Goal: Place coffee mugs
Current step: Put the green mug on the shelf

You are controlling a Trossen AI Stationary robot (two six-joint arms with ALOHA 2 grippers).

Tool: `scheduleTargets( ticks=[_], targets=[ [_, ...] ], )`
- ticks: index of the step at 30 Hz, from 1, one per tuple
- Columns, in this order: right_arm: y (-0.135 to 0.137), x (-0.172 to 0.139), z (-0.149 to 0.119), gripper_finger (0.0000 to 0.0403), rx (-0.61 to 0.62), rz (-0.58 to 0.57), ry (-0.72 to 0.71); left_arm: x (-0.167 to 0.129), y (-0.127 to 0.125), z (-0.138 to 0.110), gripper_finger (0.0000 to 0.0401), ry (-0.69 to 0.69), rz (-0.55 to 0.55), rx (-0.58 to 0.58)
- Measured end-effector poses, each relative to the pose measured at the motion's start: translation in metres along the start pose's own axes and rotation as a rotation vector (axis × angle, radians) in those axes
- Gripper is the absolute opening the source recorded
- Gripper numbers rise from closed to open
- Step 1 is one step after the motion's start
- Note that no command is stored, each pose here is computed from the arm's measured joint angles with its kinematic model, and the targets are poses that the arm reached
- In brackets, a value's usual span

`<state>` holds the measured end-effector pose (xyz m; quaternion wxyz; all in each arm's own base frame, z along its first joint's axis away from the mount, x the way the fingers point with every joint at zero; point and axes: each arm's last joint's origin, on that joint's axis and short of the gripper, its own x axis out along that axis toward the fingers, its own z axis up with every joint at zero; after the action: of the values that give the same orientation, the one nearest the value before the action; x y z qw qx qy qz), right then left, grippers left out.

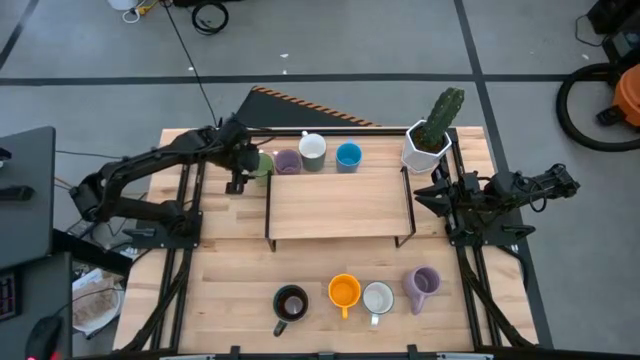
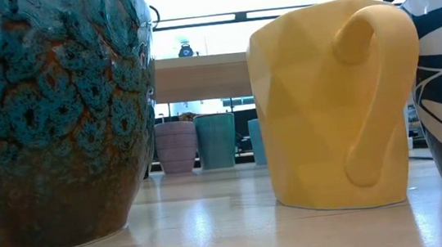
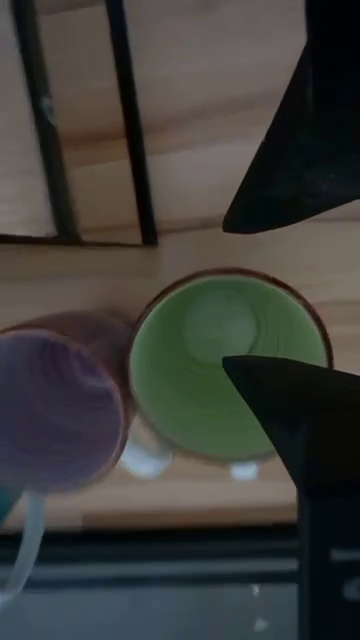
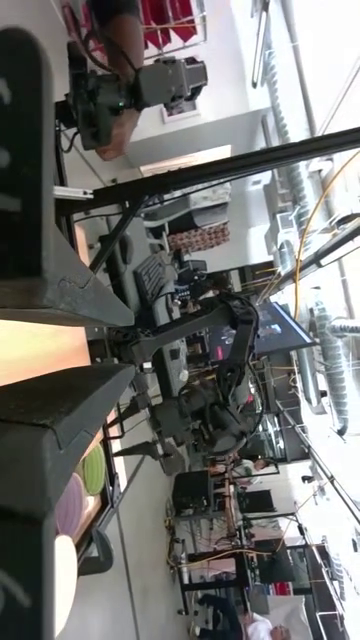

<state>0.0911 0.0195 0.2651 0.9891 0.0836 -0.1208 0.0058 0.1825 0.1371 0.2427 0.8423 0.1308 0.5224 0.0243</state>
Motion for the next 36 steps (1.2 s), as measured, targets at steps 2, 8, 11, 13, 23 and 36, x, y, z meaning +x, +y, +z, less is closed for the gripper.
scheduleTargets(
  ticks=[2, 8, 11, 13, 23, 36],
  targets=[
    [0.000, 0.000, 0.000, 0.0077, -0.005, 0.000, 0.000, 0.005, 0.002, -0.002, 0.0212, 0.017, -0.017, -0.012],
    [0.001, 0.001, 0.000, 0.0077, -0.005, 0.013, -0.001, 0.027, 0.005, -0.003, 0.0211, 0.075, -0.078, -0.022],
    [0.001, 0.001, 0.001, 0.0077, -0.003, 0.015, -0.010, 0.035, 0.006, -0.004, 0.0211, 0.106, -0.084, -0.028],
    [0.001, 0.001, 0.001, 0.0077, -0.006, 0.016, -0.012, 0.040, 0.007, -0.005, 0.0210, 0.118, -0.091, -0.034],
    [0.001, 0.001, 0.001, 0.0077, -0.011, 0.019, -0.016, 0.053, 0.009, -0.006, 0.0195, 0.147, -0.107, -0.071],
    [0.001, 0.001, 0.001, 0.0077, -0.010, 0.019, -0.015, 0.052, 0.009, -0.008, 0.0090, 0.190, -0.083, -0.087]
  ],
)
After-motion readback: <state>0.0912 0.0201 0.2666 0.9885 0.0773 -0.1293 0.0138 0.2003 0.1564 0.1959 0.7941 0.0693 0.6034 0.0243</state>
